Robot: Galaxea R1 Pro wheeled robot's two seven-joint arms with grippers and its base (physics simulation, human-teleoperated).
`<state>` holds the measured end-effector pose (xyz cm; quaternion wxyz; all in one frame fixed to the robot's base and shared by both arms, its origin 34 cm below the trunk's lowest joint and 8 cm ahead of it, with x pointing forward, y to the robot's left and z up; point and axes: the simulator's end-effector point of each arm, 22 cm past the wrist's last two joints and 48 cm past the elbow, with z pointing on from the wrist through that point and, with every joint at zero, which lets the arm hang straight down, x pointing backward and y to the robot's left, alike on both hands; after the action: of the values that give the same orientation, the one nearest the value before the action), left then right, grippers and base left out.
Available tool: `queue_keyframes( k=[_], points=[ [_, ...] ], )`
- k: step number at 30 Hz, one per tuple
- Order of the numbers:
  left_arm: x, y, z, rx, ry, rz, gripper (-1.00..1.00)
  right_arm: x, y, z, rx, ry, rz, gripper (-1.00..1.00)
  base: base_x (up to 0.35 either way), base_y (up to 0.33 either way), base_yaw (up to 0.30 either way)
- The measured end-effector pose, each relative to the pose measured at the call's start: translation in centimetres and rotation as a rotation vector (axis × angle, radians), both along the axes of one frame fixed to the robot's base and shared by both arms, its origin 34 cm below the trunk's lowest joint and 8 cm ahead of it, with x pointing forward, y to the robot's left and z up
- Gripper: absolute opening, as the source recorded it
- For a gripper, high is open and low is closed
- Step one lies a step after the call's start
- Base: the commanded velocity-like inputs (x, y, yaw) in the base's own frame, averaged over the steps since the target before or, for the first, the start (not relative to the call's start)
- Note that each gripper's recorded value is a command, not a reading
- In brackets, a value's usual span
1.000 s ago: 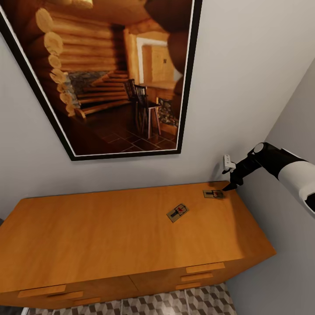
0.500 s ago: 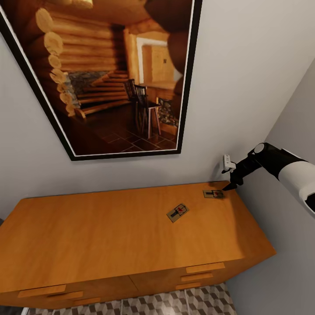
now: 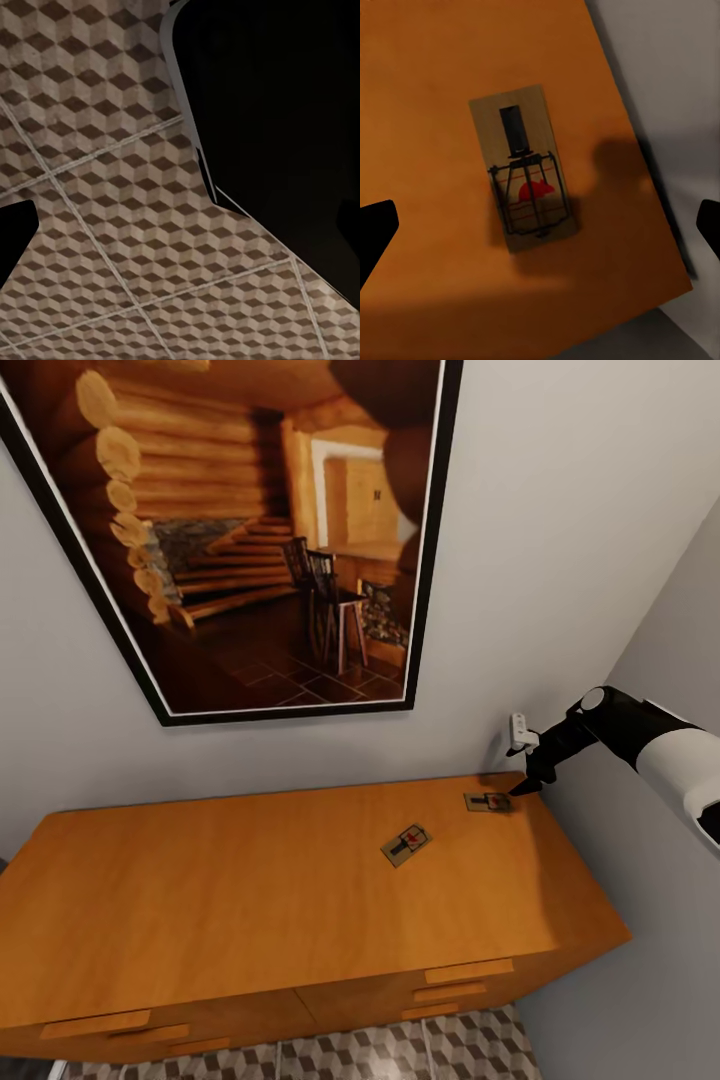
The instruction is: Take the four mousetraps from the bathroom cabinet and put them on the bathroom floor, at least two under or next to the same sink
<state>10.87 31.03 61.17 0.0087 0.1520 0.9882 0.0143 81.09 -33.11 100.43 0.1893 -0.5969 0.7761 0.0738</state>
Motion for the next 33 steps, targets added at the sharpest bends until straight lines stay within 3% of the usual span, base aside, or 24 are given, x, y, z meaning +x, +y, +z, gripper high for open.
queue_keyframes(
  k=[33],
  points=[
    [-2.0,0.0,0.1,0.000,0.050,0.000,1.00,0.0,0.0,-3.5,-0.001,0.048,-0.001,1.00,0.000,0.000,0.000]
  ],
)
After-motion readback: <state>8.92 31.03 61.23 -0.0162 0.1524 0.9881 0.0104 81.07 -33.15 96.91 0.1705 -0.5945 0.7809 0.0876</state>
